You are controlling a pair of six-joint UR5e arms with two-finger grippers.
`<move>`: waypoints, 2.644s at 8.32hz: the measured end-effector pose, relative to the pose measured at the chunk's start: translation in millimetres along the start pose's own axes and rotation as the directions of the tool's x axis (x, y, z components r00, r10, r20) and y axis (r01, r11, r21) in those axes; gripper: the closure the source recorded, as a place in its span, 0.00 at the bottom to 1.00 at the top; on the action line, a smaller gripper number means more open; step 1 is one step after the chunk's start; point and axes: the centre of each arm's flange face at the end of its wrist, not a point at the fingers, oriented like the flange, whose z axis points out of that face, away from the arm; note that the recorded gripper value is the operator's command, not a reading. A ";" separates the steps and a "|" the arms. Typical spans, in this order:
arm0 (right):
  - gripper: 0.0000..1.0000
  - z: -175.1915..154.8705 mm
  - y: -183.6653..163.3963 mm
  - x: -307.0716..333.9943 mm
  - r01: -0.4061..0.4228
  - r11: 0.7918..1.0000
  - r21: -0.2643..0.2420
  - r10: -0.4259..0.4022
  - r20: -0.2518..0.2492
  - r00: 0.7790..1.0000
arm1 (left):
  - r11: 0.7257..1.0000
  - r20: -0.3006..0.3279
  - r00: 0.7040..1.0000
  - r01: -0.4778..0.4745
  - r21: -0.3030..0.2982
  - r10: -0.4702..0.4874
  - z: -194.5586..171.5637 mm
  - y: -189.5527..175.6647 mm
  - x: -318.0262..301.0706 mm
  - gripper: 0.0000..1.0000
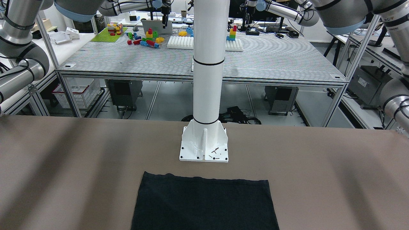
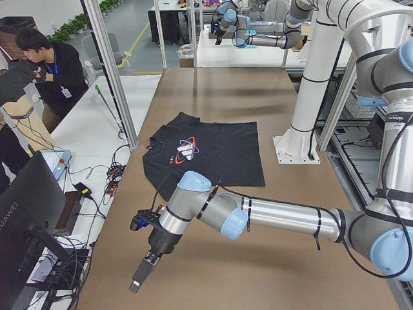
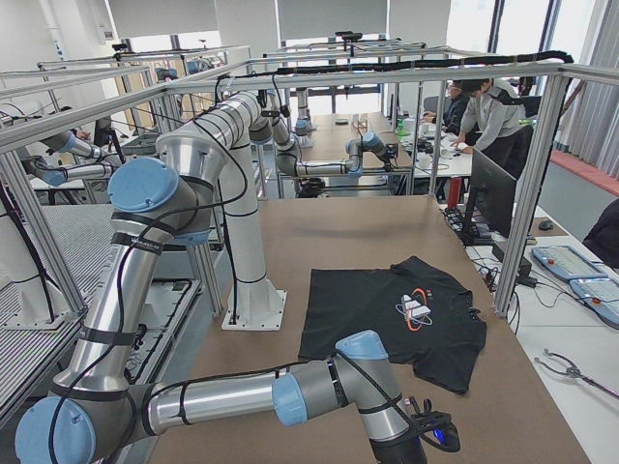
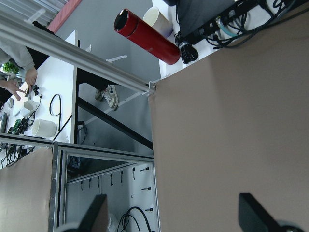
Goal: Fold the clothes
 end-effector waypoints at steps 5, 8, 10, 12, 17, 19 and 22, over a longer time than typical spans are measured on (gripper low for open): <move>0.07 -0.3 -21.4 -21.6 0.037 0.995 0.091 -0.039 0.026 0.999 | 0.992 -0.200 0.978 -0.032 0.121 0.056 -6.7 -23.2 44.4 0.05; 0.06 43.3 -82.0 -66.2 0.098 0.991 0.089 -0.103 0.057 0.993 | 0.987 -0.280 0.952 -0.084 0.139 0.121 13.1 -81.5 114.0 0.05; 0.06 87.3 -109.3 -91.6 0.021 0.994 0.107 -0.030 0.088 0.996 | 0.989 -0.315 0.943 -0.071 0.133 0.110 29.6 -97.1 148.5 0.05; 0.06 96.8 -127.3 -129.2 -0.115 0.986 0.120 0.094 0.171 0.981 | 0.995 -0.396 0.916 -0.020 0.103 0.059 34.4 -102.1 171.0 0.05; 0.06 69.6 -134.9 -303.2 -0.272 0.960 0.071 0.202 0.496 0.845 | 0.995 -0.591 0.803 0.099 0.004 -0.077 27.0 -124.0 333.7 0.05; 0.06 56.1 -139.4 -338.3 -0.262 0.962 0.076 0.182 0.535 0.825 | 0.993 -0.645 0.757 0.119 -0.023 -0.106 18.4 -128.6 401.6 0.05; 0.06 50.9 -138.8 -355.5 -0.248 0.966 0.080 0.165 0.548 0.820 | 0.992 -0.674 0.730 0.120 -0.030 -0.109 28.6 -122.1 438.0 0.19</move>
